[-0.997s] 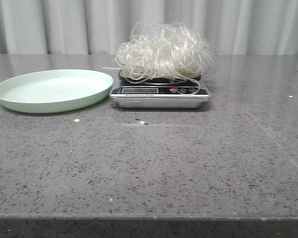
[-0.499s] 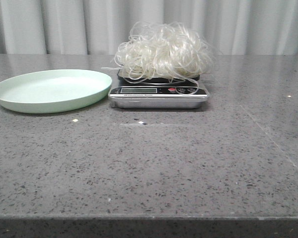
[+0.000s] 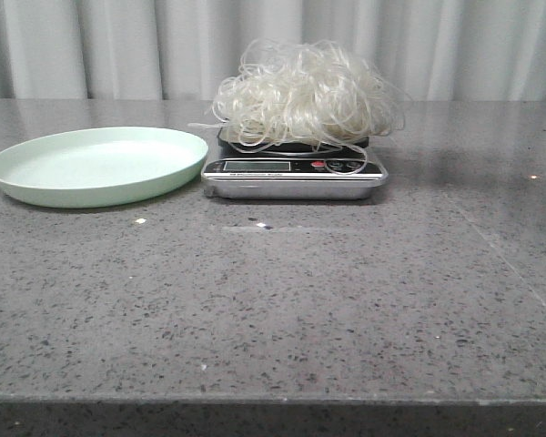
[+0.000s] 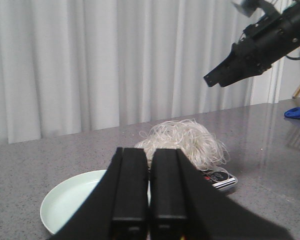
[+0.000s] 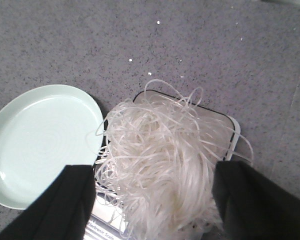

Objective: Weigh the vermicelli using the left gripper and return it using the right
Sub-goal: 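Reach the right gripper down and grasp the vermicelli on the scale, then carry the vermicelli with the right gripper back over the green plate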

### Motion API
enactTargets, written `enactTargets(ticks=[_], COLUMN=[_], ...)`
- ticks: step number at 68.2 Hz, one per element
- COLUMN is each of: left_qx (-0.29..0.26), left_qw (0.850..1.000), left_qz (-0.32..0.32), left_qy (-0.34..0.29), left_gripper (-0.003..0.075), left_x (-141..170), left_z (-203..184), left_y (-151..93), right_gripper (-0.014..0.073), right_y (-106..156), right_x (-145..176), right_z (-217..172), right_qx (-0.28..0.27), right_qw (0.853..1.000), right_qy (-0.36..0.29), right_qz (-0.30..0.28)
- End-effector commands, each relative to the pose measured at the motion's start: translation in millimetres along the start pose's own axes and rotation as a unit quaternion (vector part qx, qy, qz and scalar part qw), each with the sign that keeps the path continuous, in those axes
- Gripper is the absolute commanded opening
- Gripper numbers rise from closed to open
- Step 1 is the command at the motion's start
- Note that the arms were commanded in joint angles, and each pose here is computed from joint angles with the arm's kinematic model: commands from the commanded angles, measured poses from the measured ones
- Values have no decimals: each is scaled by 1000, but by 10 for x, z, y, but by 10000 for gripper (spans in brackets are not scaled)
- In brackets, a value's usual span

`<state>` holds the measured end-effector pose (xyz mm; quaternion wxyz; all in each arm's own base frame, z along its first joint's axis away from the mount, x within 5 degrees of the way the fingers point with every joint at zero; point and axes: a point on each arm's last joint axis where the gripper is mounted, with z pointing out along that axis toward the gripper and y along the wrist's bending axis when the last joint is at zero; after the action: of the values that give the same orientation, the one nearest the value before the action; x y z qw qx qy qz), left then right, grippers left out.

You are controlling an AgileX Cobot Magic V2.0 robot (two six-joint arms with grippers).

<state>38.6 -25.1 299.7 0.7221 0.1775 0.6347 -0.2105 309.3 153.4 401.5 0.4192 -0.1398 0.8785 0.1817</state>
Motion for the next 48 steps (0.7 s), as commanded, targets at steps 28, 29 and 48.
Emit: enactTargets(ticks=[28,29,48], left_qx=[-1,-1,-1], left_qw=[999,999,999], left_qz=[-1,-1,-1], left_qy=[-49,-49,-49], left_gripper=[127,127,127], left_x=[-155,-155,-155], left_z=[-2,-2,-2], left_y=[4,4,4], right_gripper=[590,590,496], right_y=[-230,-221,-52], right_x=[19,24,176], right_z=[807,824,1007], right_qx=[19,18,-1], right_qw=[989,989,982], right_qy=[142,144,190], right_qz=[21,20,-26])
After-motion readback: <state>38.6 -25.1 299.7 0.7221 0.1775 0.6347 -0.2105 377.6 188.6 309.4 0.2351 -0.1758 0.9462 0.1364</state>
